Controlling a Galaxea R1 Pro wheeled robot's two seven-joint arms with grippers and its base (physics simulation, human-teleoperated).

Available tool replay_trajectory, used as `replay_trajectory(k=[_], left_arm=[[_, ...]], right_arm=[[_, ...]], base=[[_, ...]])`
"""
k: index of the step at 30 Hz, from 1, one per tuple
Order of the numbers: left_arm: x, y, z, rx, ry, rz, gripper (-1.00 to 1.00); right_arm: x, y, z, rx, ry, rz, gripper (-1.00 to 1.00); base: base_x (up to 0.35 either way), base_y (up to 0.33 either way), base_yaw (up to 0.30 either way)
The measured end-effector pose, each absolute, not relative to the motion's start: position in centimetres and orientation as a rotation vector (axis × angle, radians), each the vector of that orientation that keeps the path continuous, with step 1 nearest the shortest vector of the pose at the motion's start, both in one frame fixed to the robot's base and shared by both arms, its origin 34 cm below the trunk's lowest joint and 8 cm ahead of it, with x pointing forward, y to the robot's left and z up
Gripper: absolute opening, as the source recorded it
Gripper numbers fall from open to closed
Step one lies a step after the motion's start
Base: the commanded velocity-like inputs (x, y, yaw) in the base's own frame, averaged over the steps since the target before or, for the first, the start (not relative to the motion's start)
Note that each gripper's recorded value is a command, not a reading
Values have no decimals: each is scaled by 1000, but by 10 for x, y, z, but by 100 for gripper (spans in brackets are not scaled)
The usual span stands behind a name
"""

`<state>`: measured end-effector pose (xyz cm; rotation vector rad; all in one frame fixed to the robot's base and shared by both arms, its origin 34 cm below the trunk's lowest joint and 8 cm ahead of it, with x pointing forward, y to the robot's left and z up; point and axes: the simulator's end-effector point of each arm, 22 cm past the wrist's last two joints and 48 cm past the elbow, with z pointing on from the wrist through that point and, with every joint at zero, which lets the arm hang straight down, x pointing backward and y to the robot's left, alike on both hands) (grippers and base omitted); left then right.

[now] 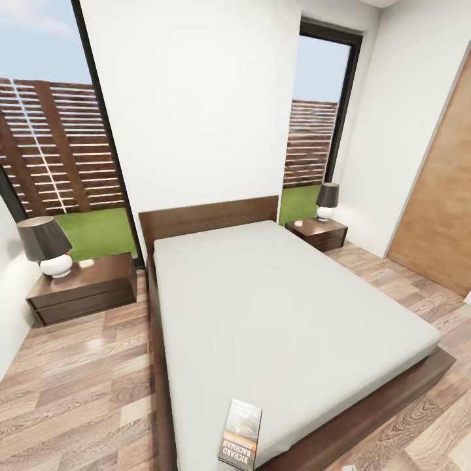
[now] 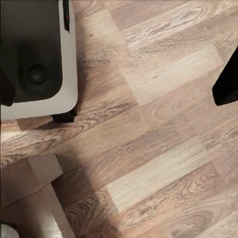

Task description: In the bedroom, move the book from the bed onto either nightstand, and place the two sandals side by side next to the bed.

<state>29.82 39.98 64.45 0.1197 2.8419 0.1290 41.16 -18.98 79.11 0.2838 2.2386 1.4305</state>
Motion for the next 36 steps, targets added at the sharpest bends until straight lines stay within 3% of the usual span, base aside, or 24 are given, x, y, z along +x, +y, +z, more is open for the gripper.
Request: replay_trajectory(k=[10, 16, 23, 36], left_arm=[[417, 543, 719, -75, 2689, 362, 100], [495, 598, 793, -149, 2615, 212, 100], [557, 620, 870, -181, 2548, 48, 100], [607, 615, 927, -81, 2534, 4, 100]], right_arm=[[411, -193, 787, 289, 2258, 1409, 100], [412, -198, 784, 288, 2273, 1384, 100], [412, -213, 783, 280, 2286, 1351, 100], [415, -221, 785, 238, 2273, 1321, 100]], base=[[0, 0, 0], [0, 0, 0], [0, 0, 0], [0, 0, 0]])
